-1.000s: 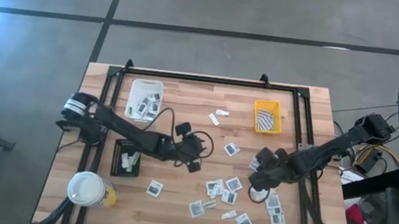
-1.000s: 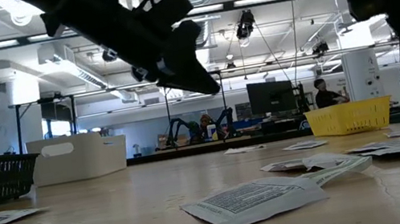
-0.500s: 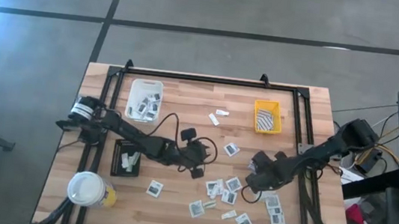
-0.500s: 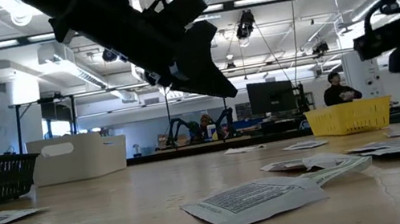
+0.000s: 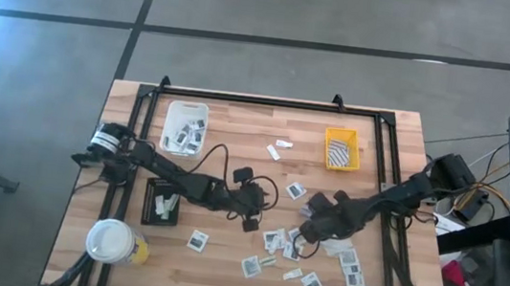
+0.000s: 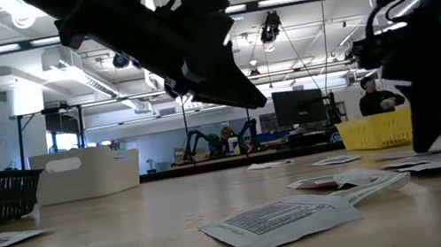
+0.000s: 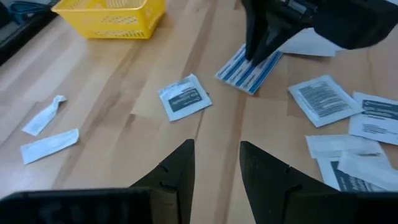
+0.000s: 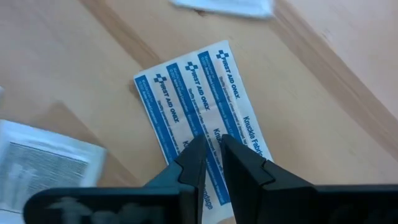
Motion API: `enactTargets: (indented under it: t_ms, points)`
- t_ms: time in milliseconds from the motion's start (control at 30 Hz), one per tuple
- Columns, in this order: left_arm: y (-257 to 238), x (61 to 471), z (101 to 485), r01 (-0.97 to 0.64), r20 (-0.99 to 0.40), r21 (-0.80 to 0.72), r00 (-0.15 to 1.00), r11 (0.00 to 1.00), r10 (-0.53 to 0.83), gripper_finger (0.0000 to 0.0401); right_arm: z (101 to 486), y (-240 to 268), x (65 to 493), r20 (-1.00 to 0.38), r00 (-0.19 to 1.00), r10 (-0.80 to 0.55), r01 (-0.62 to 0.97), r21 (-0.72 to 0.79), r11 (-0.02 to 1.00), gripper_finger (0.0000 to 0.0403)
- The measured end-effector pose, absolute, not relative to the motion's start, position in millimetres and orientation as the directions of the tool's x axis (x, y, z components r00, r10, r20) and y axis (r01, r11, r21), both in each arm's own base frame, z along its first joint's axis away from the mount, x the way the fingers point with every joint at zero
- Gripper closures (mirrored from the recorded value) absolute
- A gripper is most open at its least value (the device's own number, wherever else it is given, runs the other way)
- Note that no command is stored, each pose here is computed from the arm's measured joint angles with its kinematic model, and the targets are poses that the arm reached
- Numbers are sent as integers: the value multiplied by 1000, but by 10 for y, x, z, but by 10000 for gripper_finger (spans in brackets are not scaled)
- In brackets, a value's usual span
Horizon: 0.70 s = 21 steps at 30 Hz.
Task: Pick & Place First Aid Supplies
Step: Put the blue bandage pack into the yellow bin
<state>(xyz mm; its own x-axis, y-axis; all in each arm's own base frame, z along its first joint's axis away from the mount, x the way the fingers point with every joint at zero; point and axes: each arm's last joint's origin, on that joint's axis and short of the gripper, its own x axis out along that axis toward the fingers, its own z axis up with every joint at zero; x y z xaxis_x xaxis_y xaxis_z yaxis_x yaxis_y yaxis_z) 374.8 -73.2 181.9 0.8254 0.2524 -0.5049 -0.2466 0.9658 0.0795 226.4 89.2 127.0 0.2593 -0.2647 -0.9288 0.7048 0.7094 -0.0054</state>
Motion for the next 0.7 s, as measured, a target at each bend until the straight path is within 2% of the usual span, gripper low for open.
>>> enactTargets:
  t_ms: [300, 700]
  points:
    - [-730, 3737, 1798, -250, -512, 59, 823, 967, 244, 279, 1094, 878, 2576, -891, 383, -243, 644, 69, 762, 351]
    - [-732, 3698, 1691, -232, -498, -2, 844, 973, 200, 279, 1239, 916, 2810, -878, 438, -192, 548, 92, 831, 351]
